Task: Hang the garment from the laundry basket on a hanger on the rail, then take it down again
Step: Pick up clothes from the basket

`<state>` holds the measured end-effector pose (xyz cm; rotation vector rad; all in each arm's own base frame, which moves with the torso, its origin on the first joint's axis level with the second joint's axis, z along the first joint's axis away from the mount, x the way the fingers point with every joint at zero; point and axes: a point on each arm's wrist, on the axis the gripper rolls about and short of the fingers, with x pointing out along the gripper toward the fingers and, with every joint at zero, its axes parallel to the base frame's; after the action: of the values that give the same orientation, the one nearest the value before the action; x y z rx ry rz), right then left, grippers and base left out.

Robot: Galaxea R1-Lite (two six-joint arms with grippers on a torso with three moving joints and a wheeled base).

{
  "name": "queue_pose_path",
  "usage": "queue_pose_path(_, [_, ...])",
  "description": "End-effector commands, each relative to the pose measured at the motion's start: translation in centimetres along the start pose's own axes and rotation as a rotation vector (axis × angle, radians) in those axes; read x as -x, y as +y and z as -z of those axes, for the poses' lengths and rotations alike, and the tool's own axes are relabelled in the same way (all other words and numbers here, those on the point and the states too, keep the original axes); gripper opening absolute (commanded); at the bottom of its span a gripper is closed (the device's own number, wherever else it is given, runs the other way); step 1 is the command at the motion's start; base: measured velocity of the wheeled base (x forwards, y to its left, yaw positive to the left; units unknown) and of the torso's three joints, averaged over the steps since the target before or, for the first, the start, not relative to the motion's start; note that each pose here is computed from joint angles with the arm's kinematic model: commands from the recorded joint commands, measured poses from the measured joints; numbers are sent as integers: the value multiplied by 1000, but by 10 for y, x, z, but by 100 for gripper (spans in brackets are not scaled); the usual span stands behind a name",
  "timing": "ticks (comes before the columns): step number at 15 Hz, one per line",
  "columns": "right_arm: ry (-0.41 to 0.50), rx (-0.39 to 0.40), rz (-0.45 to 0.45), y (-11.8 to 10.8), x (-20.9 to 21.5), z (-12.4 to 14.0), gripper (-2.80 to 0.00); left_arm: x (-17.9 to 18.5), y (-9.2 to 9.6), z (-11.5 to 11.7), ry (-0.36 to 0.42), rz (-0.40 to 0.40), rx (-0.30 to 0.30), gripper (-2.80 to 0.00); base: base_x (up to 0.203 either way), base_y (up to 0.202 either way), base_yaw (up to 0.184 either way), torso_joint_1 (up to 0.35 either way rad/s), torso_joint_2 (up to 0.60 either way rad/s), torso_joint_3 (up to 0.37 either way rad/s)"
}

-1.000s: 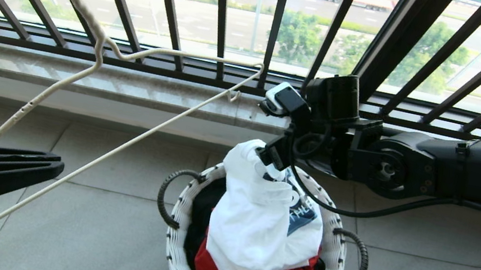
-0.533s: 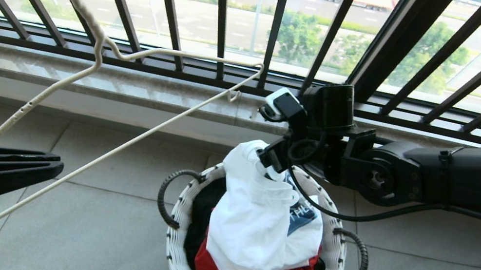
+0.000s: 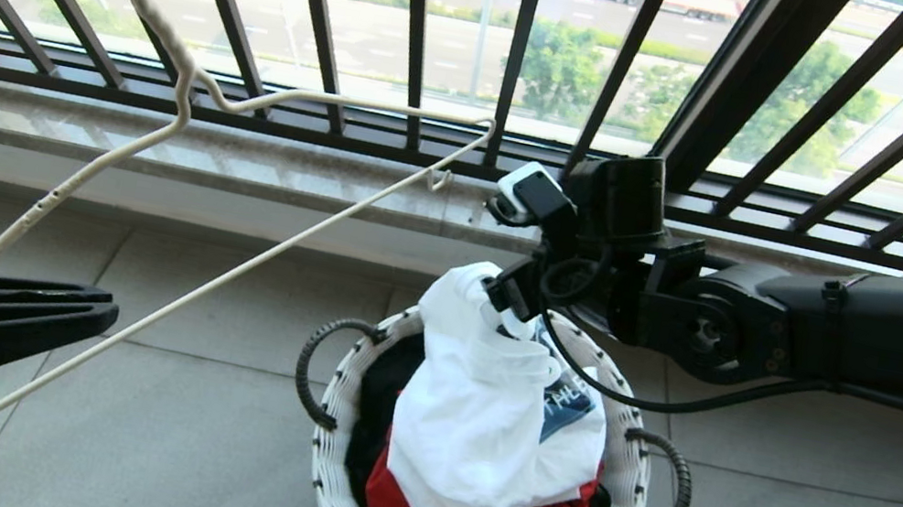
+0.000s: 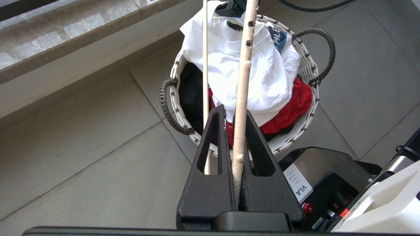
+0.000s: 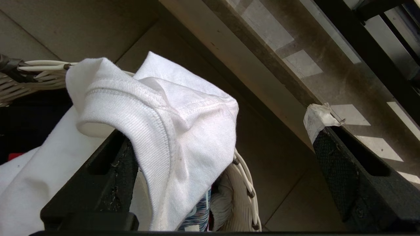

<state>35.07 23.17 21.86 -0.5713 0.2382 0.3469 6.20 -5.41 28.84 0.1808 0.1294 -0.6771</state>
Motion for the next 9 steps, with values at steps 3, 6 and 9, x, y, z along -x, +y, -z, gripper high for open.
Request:
queue_pose_path(3, [1, 9, -25, 4, -4, 3, -280, 1, 0, 0, -1, -1, 0, -280, 0, 0, 0, 0, 0, 0])
queue_pose_path(6, [-34, 0, -86, 4, -2, 0, -280, 4, 0, -1, -14, -2, 0, -280, 0, 0, 0, 0, 0, 0])
queue_pose_path(9, [-80, -29, -120, -2, 8, -7, -280, 4, 0, -1, -12, -2, 0, -280, 0, 0, 0, 0, 0, 0])
